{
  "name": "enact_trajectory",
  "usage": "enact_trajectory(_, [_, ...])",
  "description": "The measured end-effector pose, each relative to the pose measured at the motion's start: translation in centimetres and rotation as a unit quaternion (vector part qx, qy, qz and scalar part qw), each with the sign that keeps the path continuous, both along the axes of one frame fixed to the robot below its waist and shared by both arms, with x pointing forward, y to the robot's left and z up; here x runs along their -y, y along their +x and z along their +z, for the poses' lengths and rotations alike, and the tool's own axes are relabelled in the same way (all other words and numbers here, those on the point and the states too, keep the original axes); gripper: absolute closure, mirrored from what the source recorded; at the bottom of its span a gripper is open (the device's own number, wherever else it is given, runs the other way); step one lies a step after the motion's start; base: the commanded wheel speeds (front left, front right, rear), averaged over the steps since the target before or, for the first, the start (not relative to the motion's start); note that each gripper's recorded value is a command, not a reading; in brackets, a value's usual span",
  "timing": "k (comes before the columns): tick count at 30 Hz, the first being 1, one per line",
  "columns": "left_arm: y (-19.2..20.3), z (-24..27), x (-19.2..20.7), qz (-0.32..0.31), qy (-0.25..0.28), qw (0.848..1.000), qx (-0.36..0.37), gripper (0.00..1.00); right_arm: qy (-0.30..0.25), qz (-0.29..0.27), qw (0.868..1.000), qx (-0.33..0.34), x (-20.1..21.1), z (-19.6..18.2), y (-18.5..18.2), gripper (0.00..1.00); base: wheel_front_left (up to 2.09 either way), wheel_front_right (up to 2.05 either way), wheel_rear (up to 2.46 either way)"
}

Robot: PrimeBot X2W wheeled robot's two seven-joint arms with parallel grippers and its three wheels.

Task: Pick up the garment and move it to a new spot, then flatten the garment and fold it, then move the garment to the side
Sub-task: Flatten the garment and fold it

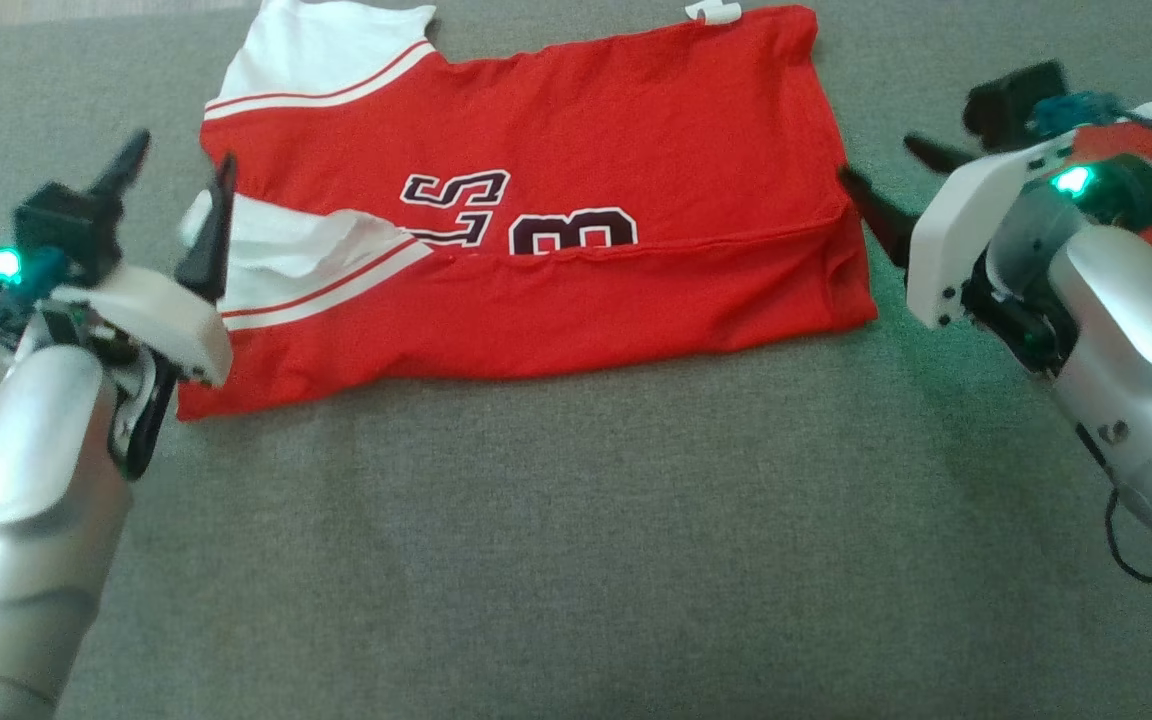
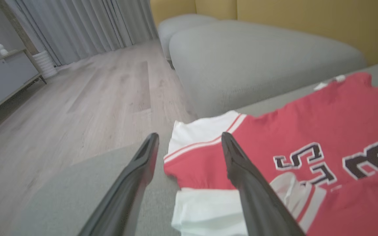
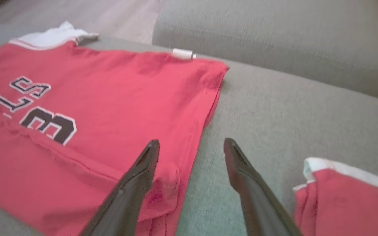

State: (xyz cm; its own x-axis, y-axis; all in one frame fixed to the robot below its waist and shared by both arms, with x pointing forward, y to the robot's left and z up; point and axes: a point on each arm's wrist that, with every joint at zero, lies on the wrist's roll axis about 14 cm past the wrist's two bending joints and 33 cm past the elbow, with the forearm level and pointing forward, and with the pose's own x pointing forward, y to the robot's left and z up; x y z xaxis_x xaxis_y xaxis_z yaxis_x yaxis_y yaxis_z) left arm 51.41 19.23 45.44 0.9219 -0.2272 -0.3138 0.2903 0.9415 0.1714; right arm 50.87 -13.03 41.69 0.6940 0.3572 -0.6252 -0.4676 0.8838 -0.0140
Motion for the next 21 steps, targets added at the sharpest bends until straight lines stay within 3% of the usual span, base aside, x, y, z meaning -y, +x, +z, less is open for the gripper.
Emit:
enact_trajectory(5, [1.6,5.0,-0.3,0.051,-0.076,0.99,0.109,0.0,0.057,-0.02,0.993,0.106,-0.9,3.7,2.1,0.0,0.0,0.0,0.0])
enact_trajectory(10, [1.1,10.1,-1.2,0.096,-0.143,0.967,0.188,0.0,0.119,-0.043,0.964,0.234,-1.1,9.1,3.2,0.0,0.0,0.0,0.0])
enact_trajectory(14, [-1.6,13.5,-1.0,0.113,-0.19,0.943,0.249,0.0,0.158,-0.082,0.948,0.262,-0.6,10.3,2.1,0.0,0.0,0.0,0.0])
enact_trajectory(19, [-6.5,9.8,-0.2,0.128,-0.176,0.95,0.224,0.0,0.192,-0.118,0.922,0.315,0.2,12.4,-0.5,0.0,0.0,0.0,0.0])
enact_trajectory(21, [-8.3,8.3,0.4,0.138,-0.185,0.951,0.207,0.0,0.188,-0.121,0.92,0.322,-0.1,11.7,-2.5,0.0,0.0,0.0,0.0])
